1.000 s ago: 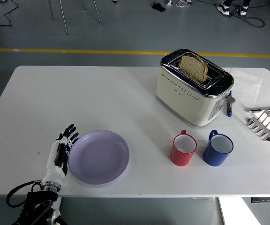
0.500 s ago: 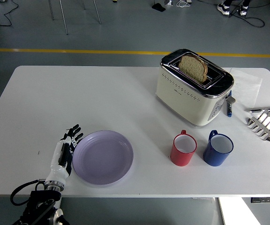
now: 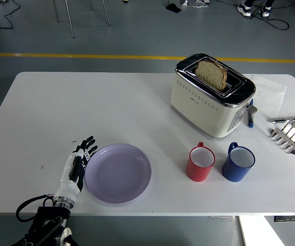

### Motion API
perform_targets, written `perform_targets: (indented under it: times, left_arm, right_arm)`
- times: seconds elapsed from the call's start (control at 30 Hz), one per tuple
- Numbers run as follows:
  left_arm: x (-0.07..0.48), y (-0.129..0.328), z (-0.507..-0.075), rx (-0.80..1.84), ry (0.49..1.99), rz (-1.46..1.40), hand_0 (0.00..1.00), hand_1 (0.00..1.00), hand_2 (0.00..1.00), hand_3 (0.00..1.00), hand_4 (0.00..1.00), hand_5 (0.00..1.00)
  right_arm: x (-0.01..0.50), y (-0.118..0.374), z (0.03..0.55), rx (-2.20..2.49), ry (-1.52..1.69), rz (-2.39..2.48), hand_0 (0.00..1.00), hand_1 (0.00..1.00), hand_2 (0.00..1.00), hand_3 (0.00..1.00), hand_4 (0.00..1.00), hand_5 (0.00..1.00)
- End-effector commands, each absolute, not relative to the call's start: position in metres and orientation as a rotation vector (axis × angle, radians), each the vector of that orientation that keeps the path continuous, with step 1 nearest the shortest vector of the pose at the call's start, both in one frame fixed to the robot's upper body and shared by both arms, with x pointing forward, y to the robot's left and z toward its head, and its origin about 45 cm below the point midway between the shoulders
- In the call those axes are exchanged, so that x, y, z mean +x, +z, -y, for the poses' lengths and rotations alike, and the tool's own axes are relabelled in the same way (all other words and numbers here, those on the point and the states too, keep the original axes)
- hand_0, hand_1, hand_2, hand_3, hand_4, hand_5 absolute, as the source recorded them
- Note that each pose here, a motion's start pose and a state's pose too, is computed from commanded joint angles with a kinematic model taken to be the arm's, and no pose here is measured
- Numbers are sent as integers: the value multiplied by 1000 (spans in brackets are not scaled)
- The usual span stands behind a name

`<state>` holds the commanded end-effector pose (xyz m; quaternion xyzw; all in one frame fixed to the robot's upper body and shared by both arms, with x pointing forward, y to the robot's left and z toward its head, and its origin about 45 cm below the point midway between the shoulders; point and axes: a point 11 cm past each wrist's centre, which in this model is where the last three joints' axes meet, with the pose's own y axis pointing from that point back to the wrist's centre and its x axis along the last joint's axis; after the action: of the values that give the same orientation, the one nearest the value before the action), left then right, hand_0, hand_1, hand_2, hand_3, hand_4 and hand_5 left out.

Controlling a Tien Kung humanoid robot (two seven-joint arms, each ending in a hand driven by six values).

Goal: Push plate across desktop,pick up the break from the machine,place the break in the plate

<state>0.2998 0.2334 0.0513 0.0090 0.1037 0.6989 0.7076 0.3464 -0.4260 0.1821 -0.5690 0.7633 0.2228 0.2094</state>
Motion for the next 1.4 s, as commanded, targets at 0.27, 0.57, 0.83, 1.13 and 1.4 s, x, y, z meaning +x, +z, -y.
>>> perform_targets:
  times: [0.27, 0.57, 0.83, 1.13, 1.4]
  left_arm:
    - [301, 51, -230, 21, 1539, -234, 827, 867, 916, 871, 607, 998]
    - [305, 51, -225, 21, 1527, -240, 825, 865, 917, 877, 609, 998]
    - [307, 51, -219, 25, 1503, -237, 825, 864, 917, 877, 608, 998]
    - [309, 52, -214, 30, 1479, -233, 825, 863, 917, 878, 604, 998]
    - [311, 52, -209, 38, 1457, -235, 826, 864, 917, 882, 603, 998]
  right_arm:
    - [346, 181, 426, -1581, 624, -2125, 706, 644, 656, 627, 492, 511]
    - [345, 180, 426, -1579, 628, -2126, 706, 644, 658, 627, 491, 509]
    - [344, 179, 426, -1576, 630, -2127, 705, 644, 657, 628, 491, 510]
    - [345, 179, 425, -1577, 629, -2125, 706, 644, 658, 628, 491, 511]
    - [345, 179, 425, -1577, 629, -2125, 706, 645, 660, 629, 491, 513]
